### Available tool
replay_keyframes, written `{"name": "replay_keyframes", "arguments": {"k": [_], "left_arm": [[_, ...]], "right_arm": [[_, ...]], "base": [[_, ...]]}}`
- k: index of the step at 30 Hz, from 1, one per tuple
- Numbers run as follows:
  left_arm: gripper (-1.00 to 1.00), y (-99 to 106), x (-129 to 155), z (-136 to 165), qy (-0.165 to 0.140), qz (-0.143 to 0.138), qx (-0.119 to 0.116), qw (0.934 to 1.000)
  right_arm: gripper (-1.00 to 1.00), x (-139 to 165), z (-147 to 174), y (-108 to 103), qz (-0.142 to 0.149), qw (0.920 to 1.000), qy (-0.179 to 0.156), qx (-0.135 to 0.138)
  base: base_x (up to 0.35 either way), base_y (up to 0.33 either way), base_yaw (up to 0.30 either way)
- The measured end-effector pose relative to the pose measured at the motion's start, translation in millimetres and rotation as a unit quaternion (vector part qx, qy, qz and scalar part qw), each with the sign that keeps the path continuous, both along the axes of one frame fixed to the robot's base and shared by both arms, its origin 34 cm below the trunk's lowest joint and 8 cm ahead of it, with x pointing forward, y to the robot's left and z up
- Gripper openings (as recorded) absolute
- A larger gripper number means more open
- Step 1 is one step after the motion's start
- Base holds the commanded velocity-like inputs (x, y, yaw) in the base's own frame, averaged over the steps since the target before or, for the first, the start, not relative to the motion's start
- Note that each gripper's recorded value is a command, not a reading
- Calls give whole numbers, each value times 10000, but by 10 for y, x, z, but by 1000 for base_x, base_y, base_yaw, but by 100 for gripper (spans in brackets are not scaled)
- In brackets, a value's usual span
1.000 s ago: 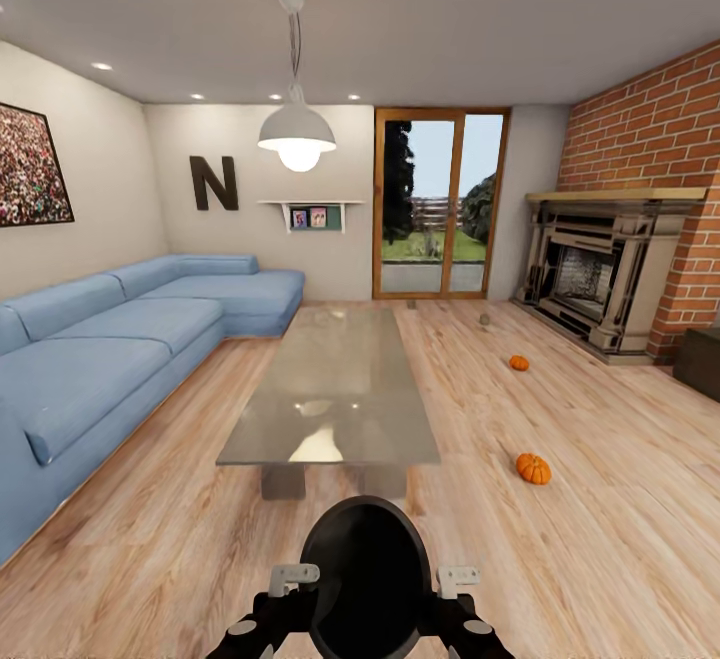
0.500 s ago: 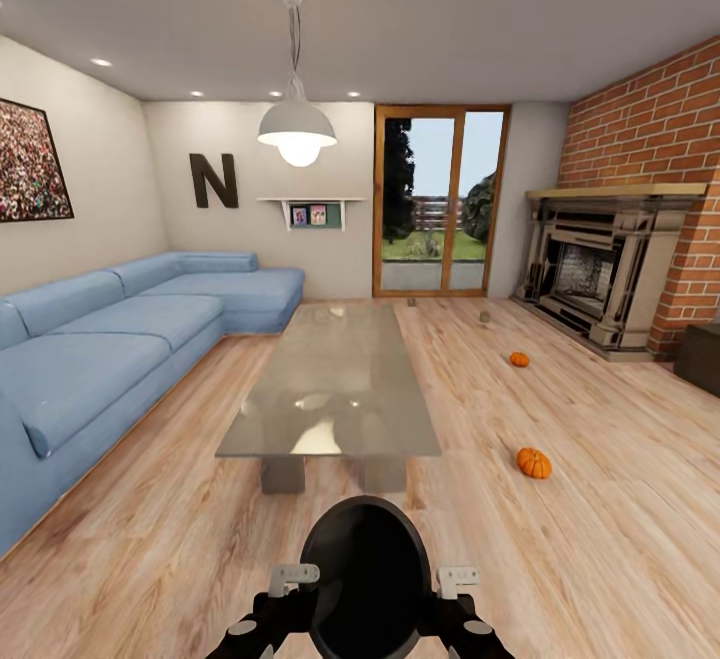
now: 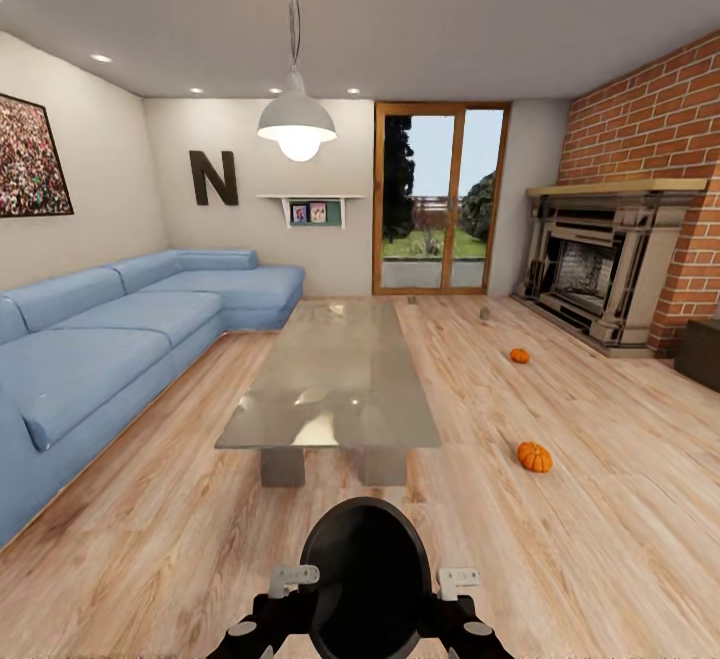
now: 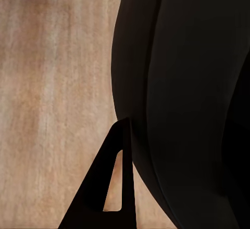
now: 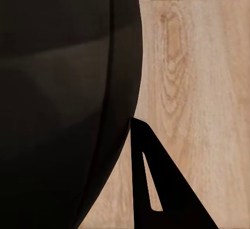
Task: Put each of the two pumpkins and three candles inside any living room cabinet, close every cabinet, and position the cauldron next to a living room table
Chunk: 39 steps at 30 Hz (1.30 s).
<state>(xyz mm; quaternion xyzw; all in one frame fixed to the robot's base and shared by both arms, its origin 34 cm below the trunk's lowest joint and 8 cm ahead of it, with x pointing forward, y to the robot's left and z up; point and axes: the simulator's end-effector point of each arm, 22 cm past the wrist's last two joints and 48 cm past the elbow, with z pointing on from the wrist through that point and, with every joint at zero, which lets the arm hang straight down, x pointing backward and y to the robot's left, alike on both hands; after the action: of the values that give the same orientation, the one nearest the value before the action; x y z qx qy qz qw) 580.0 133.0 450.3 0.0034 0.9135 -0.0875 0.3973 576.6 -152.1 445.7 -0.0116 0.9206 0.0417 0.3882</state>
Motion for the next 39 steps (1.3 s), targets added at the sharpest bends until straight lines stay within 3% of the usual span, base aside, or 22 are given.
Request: {"name": "replay_keyframes", "arguments": {"k": [39], "left_arm": [[-100,5,-221,-881,36,-4,-1,10000]], "right_arm": [[-100,-222,-879,5,0,10000,37,-4]], "base": [[0,0,0]]}}
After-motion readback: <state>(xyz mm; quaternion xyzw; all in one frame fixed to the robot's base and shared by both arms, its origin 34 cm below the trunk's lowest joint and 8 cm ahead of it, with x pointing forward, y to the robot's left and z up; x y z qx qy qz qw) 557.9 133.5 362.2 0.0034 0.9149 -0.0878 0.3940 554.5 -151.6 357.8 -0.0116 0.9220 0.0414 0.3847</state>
